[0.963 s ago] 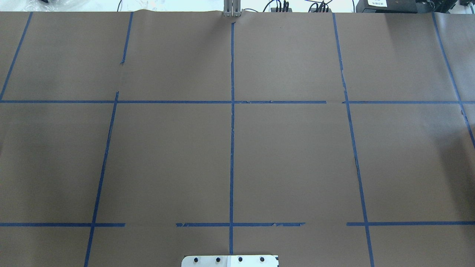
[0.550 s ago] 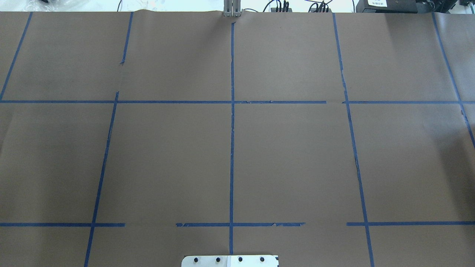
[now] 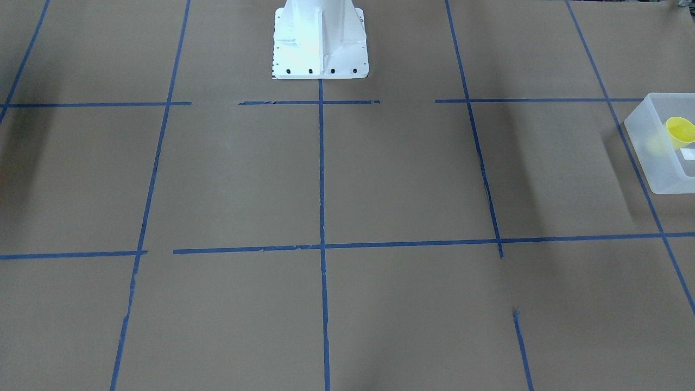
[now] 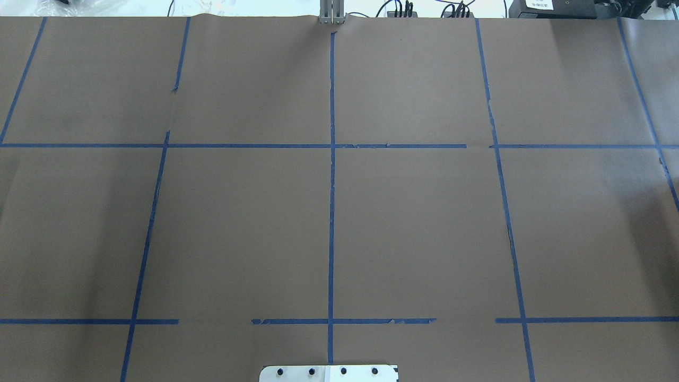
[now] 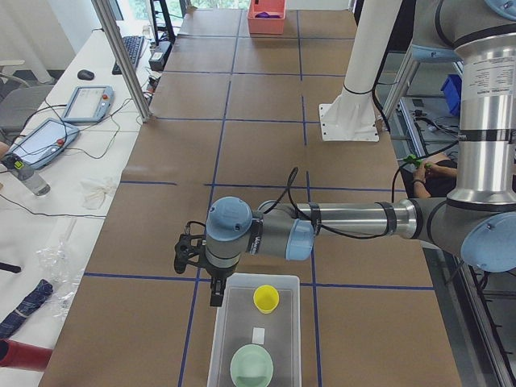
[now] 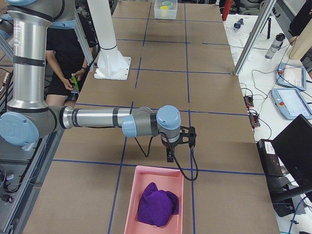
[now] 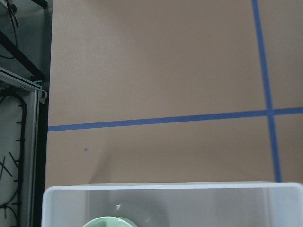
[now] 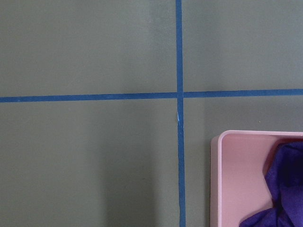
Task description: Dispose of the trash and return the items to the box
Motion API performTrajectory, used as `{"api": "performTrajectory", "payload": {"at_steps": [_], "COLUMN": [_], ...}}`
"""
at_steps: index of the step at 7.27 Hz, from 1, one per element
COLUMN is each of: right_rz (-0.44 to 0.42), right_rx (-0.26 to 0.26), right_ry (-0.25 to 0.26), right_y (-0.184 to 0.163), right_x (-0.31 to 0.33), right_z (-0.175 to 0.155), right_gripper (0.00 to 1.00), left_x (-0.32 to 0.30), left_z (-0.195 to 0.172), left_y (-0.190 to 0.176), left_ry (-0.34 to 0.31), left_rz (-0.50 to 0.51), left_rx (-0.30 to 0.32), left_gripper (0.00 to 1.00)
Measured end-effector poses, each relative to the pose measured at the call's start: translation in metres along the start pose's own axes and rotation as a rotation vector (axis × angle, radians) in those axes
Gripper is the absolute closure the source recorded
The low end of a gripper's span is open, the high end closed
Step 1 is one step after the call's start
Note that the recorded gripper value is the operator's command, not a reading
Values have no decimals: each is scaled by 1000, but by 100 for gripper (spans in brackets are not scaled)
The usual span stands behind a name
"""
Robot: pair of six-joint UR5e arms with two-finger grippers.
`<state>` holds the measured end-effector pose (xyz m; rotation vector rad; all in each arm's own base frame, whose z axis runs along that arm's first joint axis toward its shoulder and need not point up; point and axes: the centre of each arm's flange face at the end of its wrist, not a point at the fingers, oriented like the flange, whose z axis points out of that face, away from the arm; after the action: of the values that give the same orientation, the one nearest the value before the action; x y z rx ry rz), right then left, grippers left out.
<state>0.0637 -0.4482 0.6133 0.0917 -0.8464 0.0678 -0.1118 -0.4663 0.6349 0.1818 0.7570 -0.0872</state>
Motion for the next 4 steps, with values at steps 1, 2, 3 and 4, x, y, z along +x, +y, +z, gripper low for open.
{"api": "performTrajectory", "payload": {"at_steps": [1, 2, 3, 4], "right_rz": [0, 1, 2, 3], "right_rx": [0, -1, -2, -4], "right_ry": [-1, -1, 0, 0], "right_y": [0, 0, 0, 0], "right_x": [0, 0, 1, 2], "right_z": [0, 0, 1, 1], "right_gripper": [0, 0, 0, 0], "left_x": [23, 44, 54, 54], "left_z": [-1, 2, 9, 15], "left_y": [-5, -9, -8, -6], "left_ry": [18, 26, 28, 26], "left_rz": [-1, -3, -6, -10], "left_rx": [-5, -15, -28, -40], "left_gripper": [0, 0, 0, 0]}}
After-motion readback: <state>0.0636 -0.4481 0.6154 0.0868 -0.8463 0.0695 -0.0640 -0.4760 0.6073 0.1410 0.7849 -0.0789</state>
